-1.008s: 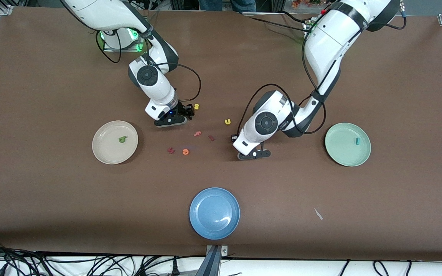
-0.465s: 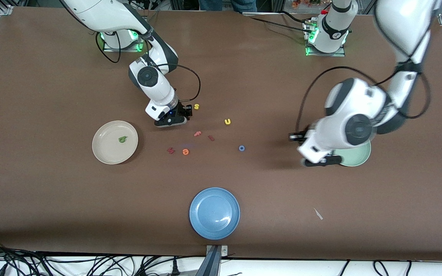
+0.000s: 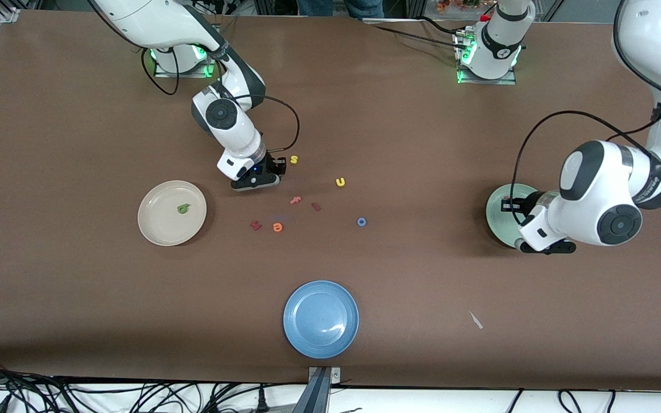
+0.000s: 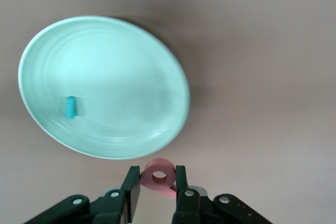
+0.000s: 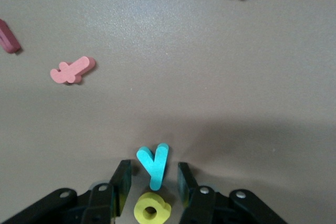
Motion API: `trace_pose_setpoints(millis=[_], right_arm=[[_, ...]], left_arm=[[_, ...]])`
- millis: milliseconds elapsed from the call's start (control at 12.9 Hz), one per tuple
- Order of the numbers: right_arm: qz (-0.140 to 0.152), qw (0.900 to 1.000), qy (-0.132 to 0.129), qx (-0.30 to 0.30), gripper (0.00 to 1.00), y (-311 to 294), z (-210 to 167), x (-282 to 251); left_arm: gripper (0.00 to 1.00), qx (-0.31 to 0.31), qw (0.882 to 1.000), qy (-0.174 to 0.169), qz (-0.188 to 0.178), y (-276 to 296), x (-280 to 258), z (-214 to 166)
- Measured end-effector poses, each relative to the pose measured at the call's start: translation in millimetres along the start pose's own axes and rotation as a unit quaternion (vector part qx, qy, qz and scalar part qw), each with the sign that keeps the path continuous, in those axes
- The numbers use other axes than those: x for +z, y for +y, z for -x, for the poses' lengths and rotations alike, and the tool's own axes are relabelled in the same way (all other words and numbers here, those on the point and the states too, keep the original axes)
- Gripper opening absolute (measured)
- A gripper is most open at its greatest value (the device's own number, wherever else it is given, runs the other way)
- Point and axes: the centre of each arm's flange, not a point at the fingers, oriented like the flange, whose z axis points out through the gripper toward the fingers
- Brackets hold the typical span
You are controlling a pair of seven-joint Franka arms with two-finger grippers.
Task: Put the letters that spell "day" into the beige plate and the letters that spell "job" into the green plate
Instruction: 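Place the pink a and the cyan y on their plates with both grippers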
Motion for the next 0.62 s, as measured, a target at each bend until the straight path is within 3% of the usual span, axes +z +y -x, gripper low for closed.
trace_pose_setpoints(millis=[78, 233, 388, 620], right_arm=[[0.001, 1.0, 0.0, -0.002, 0.44, 0.7, 0.1, 0.4], [0.003, 1.0, 0.002, -0.002, 0.25, 3.0, -1.0, 0.4], [0.003, 1.0, 0.003, -0.004, 0.2, 2.7, -1.2, 0.0], [0.008, 1.0, 0.008, -0.006, 0.2, 9.7, -5.9, -2.3]], left_arm=[[0.29, 0.003, 1.0, -0.014, -0.007, -12.2, 20.5, -8.0], [0.29, 0.004, 0.999, -0.031, -0.014, -29.3, 51.7, -20.3], [0.3, 0.001, 1.0, -0.025, -0.013, -44.0, 70.6, -28.3], [0.57, -0.002, 1.0, -0.017, -0.005, -53.6, 75.8, -29.9]])
